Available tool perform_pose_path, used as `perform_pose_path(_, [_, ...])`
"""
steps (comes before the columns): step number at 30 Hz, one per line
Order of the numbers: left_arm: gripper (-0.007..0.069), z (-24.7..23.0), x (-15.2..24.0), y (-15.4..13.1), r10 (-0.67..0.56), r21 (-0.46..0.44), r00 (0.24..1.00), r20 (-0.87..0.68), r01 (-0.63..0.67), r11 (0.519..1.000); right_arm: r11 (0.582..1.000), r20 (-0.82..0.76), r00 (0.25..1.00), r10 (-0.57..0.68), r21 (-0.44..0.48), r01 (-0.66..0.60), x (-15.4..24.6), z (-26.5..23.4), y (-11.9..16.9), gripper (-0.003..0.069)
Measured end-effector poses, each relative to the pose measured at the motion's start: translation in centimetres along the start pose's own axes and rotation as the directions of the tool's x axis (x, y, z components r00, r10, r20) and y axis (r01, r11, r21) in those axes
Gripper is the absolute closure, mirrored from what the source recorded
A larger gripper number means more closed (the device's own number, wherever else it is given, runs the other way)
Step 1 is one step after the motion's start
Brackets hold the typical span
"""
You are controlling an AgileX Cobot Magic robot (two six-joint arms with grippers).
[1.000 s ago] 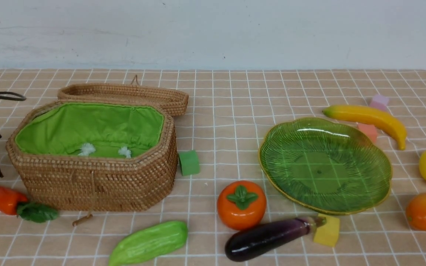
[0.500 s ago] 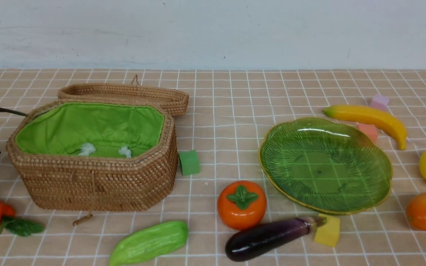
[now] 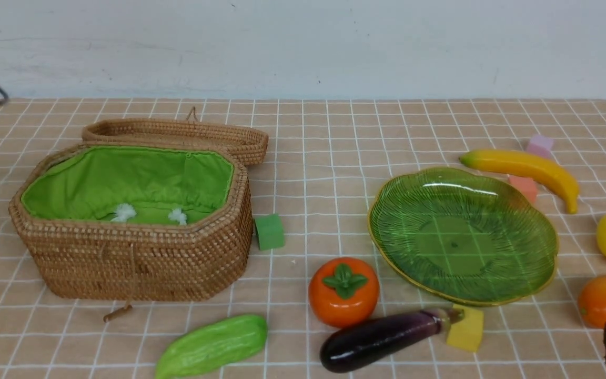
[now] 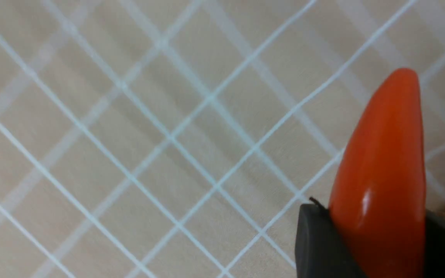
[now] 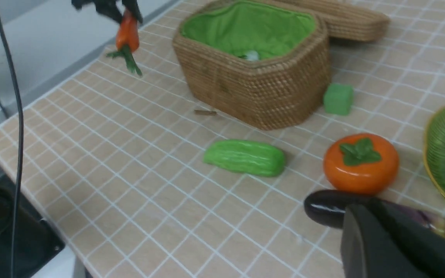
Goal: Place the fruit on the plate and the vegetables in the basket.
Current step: Use the left arm to grab a carrot and put it into the left basket, then take a chayote with your left arm and place it on the basket on the left.
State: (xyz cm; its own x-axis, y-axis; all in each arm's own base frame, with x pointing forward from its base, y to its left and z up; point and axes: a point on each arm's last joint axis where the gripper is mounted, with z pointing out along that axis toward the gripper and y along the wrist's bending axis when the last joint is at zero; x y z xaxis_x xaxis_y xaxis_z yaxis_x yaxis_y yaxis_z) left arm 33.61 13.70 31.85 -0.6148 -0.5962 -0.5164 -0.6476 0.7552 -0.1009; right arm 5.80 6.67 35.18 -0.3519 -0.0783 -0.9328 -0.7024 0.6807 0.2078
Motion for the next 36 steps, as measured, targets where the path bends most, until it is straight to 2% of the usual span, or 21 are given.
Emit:
perform_pose_path(2, [0.0372, -4.0, -0.1, -1.2, 0.148, 0.076, 0.982, 0.116, -0.158, 0.985, 1.000, 0.006, 1.000, -0.003, -0.011, 0.003, -0.1, 0.0, 0.1, 0.0636])
perform_pose_path(4, [0.0372, -5.8, 0.1, -2.6, 0.256, 0.129, 0.948, 0.188, -0.282, 0.951, 1.000, 0.008, 1.000, -0.002, -0.015, 0.002, -0.1, 0.0, 0.1, 0.0636])
perform_pose_path(6, [0.0372, -8.5, 1.1, -5.5, 0.438, 0.191, 0.842, 0.316, -0.508, 0.840, 1.000, 0.009, 1.000, -0.002, -0.016, 0.002, -0.1, 0.0, 0.1, 0.0634])
perform_pose_path(7, [0.0372, -10.0, 2.7, -8.8, 0.613, 0.199, 0.664, 0.428, -0.731, 0.652, 1.000, 0.005, 1.000, -0.002, -0.020, 0.002, 0.0, 0.0, 0.2, 0.0634])
perform_pose_path(8, [0.0372, -10.5, 3.8, -10.6, 0.691, 0.182, 0.543, 0.478, -0.830, 0.527, 1.000, 0.001, 1.000, -0.002, -0.023, 0.002, 0.0, 0.0, 0.2, 0.0633])
perform_pose_path(9, [0.0372, -10.5, 4.0, -11.0, 0.704, 0.178, 0.518, 0.485, -0.847, 0.500, 1.000, 0.000, 1.000, -0.002, -0.023, 0.002, 0.0, 0.0, 0.2, 0.0633])
perform_pose_path(10, [0.0372, -10.6, 5.5, -13.0, 0.767, 0.144, 0.367, 0.527, -0.928, 0.345, 0.999, -0.014, 1.000, -0.002, -0.034, 0.002, 0.1, 0.0, 0.3, 0.0632])
perform_pose_path(13, [0.0372, -9.8, 9.0, -17.4, 0.816, 0.048, 0.028, 0.577, -0.999, 0.000, 0.998, -0.055, 0.998, -0.004, -0.065, 0.001, 0.5, 0.0, 0.6, 0.0631])
perform_pose_path(14, [0.0372, -9.2, 9.8, -18.5, 0.813, 0.016, -0.055, 0.579, -0.997, -0.079, 0.997, -0.065, 0.998, -0.005, -0.073, 0.000, 0.6, 0.0, 0.7, 0.0630])
perform_pose_path(16, [0.0372, -7.8, 11.1, -20.0, 0.809, -0.034, -0.177, 0.561, -0.981, -0.191, 0.996, -0.084, 0.996, -0.006, -0.087, -0.002, 0.8, -0.1, 0.8, 0.0631])
perform_pose_path(19, [0.0351, -5.1, 12.4, -21.4, 0.819, -0.056, -0.294, 0.492, -0.950, -0.307, 0.994, -0.099, 0.995, -0.001, -0.108, -0.010, 0.9, -0.1, 1.0, 0.0631])
perform_pose_path(22, [0.0270, -3.7, 12.8, -21.7, 0.833, -0.050, -0.322, 0.451, -0.940, -0.337, 0.992, -0.105, 0.994, 0.006, -0.126, -0.019, 0.9, -0.1, 1.2, 0.0631])
perform_pose_path(24, [0.0153, -3.1, 12.7, -21.5, 0.851, -0.062, -0.335, 0.406, -0.939, -0.339, 0.990, -0.102, 0.995, 0.016, -0.140, -0.030, 0.9, -0.1, 1.3, 0.0631])
perform_pose_path(25, [0.0144, -3.1, 12.7, -21.4, 0.851, -0.064, -0.338, 0.402, -0.937, -0.343, 0.989, -0.101, 0.995, 0.017, -0.142, -0.031, 0.9, -0.1, 1.3, 0.0630])
perform_pose_path(28, [0.0029, -3.2, 12.4, -21.0, 0.876, -0.059, -0.314, 0.365, -0.947, -0.315, 0.989, -0.097, 0.995, 0.020, -0.143, -0.034, 0.8, -0.1, 1.3, 0.0628])
perform_pose_path(31, [0.0002, -3.6, 12.5, -20.6, 0.895, -0.026, -0.276, 0.350, -0.958, -0.285, 0.990, -0.093, 0.995, 0.022, -0.140, -0.035, 0.8, -0.1, 1.3, 0.0626])
perform_pose_path(32, [0.0011, -4.7, 12.5, -20.1, 0.917, 0.027, -0.183, 0.356, -0.978, -0.205, 0.990, -0.092, 0.995, 0.030, -0.135, -0.042, 0.8, -0.2, 1.3, 0.0624])
perform_pose_path(35, [0.0099, -7.5, 12.6, -18.8, 0.932, 0.160, 0.045, 0.361, -0.987, -0.014, 0.993, -0.100, 0.995, 0.024, -0.115, -0.035, 0.4, -0.4, 1.3, 0.0623])
perform_pose_path(36, [0.0120, -7.7, 12.7, -18.7, 0.932, 0.182, 0.074, 0.355, -0.983, 0.008, 0.993, -0.099, 0.995, 0.024, -0.115, -0.035, 0.4, -0.5, 1.3, 0.0623])
